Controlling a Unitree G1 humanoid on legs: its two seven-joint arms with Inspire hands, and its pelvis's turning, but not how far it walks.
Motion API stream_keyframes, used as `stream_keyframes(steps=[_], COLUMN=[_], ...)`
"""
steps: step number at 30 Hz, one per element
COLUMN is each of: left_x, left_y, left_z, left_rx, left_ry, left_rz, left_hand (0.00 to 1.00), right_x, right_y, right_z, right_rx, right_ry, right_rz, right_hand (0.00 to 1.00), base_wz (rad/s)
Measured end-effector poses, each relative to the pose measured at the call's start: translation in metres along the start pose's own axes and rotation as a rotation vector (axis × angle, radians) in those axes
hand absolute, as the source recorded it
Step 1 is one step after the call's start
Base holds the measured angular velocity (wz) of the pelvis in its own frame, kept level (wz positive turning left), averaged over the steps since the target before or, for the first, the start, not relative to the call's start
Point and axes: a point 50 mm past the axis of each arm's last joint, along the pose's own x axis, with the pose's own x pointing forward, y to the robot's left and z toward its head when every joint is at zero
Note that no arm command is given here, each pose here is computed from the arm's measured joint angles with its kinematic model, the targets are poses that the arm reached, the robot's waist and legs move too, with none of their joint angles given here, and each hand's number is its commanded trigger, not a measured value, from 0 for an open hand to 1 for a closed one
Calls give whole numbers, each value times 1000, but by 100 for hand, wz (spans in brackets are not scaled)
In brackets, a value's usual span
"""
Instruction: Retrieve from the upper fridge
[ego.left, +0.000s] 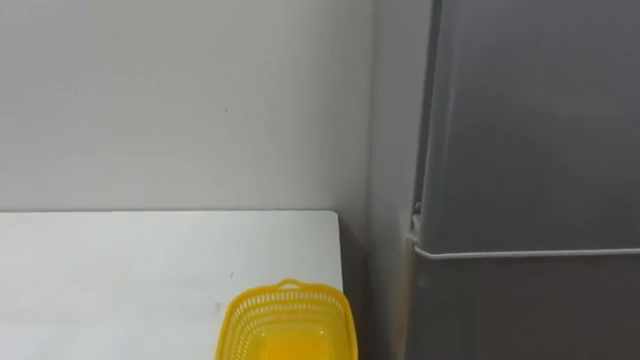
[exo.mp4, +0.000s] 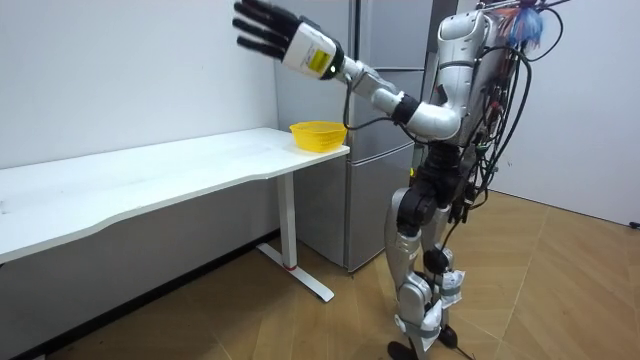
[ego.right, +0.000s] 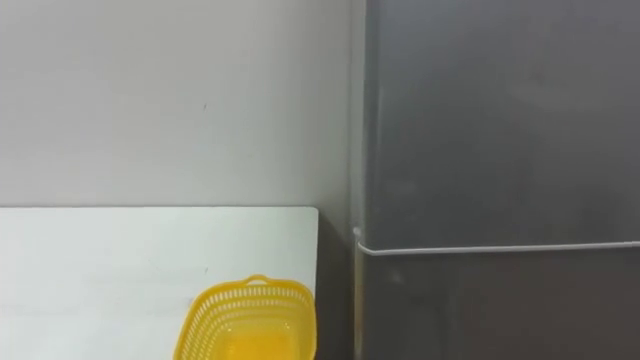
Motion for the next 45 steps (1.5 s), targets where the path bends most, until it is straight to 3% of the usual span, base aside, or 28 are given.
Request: stream_keyframes(steps=[4,16,23,28,37,45], left_x=[0,-14,-19,-28,-31,-37], left_y=[-30,-95,-107,-115,-126,-131], left_z=[4,2,2,0,7,6], left_rx=[-45,-138,-201,-322,-330,-343], left_ry=[-9,68,117,205,212,215], left_rz=[-278,-902,-1050,-1140,-1326,-1400], left_hand=[0,0,0,0,0,0], right_x=[1,-1,-1,-1,-3,-3], right_y=[0,-16,-19,-24,-32,-34], right_z=[6,0,-3,-1,8,9], right_rx=[-46,-92,-94,-91,-90,-87], right_ry=[-4,44,72,83,51,54], right_rz=[30,48,36,14,-15,-14], right_hand=[0,0,0,0,0,0], base_wz=[1,-10,0,0,-1,-2])
